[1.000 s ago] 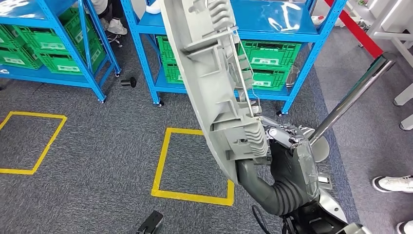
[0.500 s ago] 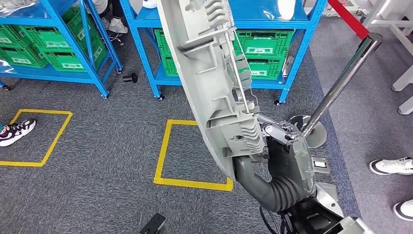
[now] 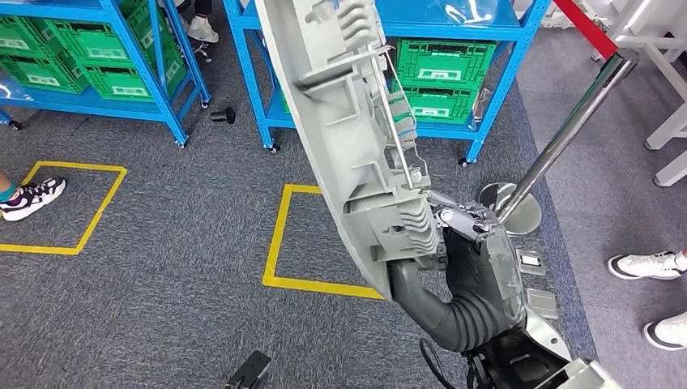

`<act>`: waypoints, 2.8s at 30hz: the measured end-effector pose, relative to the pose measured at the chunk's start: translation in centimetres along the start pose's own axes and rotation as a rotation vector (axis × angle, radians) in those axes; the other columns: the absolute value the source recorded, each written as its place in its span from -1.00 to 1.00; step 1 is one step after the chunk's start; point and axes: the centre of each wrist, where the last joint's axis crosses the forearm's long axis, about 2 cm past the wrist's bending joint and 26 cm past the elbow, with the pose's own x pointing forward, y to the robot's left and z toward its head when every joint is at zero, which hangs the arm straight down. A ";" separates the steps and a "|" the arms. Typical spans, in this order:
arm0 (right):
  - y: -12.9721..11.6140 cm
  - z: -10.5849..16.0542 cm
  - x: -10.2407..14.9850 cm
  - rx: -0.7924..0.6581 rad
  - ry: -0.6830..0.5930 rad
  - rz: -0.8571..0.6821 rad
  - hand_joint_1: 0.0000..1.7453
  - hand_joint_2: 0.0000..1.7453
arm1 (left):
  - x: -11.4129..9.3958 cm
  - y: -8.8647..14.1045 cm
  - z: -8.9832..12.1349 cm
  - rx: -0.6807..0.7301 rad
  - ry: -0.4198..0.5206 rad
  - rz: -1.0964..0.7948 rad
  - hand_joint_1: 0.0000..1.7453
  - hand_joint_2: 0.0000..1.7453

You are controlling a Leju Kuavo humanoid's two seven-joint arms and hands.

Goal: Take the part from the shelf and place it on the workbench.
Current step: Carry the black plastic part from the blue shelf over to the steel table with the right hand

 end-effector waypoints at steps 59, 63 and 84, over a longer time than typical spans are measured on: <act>-0.1 0.1 0.0 0.018 -0.028 0.081 1.00 1.00 | -0.7 -0.1 0.0 -0.004 0.008 -0.025 -1.00 1.00; -0.1 0.1 0.0 0.021 -0.027 0.089 1.00 1.00 | -0.5 -0.1 0.0 -0.005 0.004 -0.032 -1.00 1.00; 1.3 0.4 0.7 0.028 -0.020 0.113 1.00 1.00 | -2.2 -0.4 0.3 0.000 0.035 -0.037 -1.00 1.00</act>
